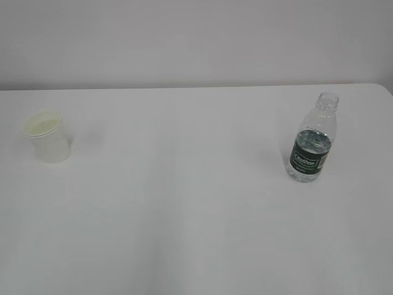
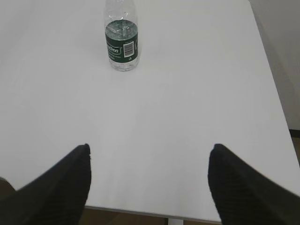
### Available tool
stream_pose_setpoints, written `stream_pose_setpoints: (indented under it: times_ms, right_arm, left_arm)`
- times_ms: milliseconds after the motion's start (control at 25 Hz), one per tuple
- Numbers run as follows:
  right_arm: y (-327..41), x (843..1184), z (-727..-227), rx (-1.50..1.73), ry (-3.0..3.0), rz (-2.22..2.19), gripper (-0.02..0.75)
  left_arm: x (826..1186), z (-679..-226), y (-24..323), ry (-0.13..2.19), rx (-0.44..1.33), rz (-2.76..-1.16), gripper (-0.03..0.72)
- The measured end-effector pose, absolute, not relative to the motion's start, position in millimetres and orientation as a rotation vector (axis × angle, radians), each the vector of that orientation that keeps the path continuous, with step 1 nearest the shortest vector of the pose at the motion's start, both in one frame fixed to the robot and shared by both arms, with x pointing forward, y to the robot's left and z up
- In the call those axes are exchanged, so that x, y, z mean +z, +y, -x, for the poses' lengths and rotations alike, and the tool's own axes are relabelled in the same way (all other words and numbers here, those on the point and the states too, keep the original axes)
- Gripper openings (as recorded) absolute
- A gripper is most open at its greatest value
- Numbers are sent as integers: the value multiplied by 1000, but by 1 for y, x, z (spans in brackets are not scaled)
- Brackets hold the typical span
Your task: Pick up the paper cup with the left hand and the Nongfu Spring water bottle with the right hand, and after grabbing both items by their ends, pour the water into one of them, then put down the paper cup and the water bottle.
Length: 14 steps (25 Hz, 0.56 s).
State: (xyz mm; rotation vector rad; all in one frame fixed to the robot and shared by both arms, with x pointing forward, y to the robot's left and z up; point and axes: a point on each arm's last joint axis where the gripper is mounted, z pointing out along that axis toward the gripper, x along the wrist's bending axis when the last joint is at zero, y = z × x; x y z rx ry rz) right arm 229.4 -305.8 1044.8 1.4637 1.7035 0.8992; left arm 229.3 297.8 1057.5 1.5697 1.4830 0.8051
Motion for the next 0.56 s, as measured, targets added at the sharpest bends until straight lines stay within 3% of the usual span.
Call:
stream_pose_setpoints:
  times_ms: [560]
  right_arm:
    - [-306,1045,-229,899,1704,-1463,591]
  left_arm:
    - [1057,-229,298,1483,805,-1570,461]
